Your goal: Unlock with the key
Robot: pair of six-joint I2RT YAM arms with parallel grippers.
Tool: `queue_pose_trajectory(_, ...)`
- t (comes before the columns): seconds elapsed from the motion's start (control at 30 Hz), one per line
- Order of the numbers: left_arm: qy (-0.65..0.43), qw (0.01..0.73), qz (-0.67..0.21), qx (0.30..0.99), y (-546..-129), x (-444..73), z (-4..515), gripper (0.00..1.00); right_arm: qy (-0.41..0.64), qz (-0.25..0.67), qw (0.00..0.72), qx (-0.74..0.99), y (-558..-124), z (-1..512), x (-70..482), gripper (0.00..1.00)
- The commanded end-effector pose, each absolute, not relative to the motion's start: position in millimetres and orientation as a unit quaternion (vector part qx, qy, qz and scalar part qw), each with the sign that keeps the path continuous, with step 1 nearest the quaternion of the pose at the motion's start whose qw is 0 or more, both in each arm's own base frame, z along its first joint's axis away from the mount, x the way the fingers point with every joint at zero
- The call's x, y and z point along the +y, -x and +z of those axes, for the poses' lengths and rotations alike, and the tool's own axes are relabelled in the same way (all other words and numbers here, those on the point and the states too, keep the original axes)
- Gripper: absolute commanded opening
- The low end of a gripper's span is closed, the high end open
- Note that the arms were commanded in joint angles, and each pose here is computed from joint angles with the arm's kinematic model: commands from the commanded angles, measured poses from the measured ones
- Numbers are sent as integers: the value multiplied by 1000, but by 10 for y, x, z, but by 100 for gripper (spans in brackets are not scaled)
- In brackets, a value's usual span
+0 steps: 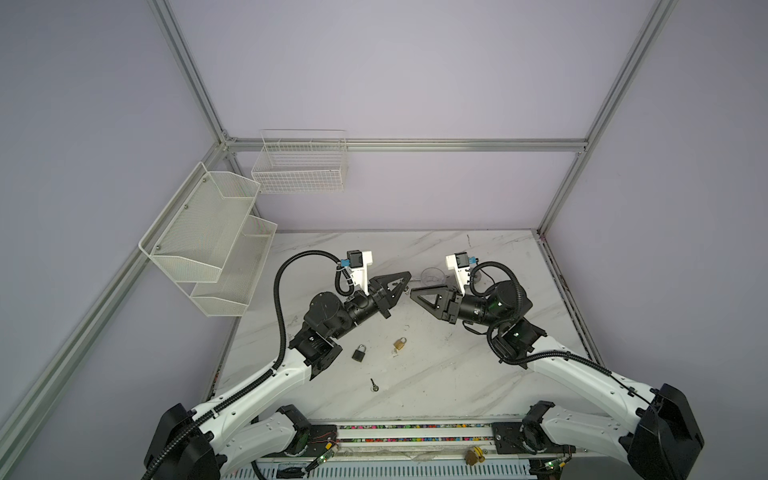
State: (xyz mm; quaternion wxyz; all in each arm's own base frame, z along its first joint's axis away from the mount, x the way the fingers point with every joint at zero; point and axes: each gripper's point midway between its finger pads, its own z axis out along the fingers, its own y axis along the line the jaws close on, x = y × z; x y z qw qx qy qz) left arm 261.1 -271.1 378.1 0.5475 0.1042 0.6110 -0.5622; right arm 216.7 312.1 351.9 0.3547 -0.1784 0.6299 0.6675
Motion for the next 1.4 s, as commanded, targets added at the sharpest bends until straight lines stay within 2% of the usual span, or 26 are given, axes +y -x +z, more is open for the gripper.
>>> queue_pose_trajectory(0.0,-116,546,-575,599,-2554,-2724,3753,0,187,690,360,599,-2113,3691,3104,31)
queue_pose_trajectory(0.27,-118,546,-579,594,-2536,-2726,3780,0,183,691,358,600,-2161,3683,3140,26)
queue_pose_trajectory(0.57,-120,545,-582,591,-2536,-2739,3789,0,183,697,351,597,-2180,3666,3172,26)
queue_pose_trajectory(1.1,-114,554,-574,593,-2555,-2704,3793,0,145,663,378,630,-2345,3628,3107,34)
queue_pose_trajectory(1.37,-117,551,-575,593,-2569,-2733,3802,0,158,681,362,617,-2313,3681,3170,34)
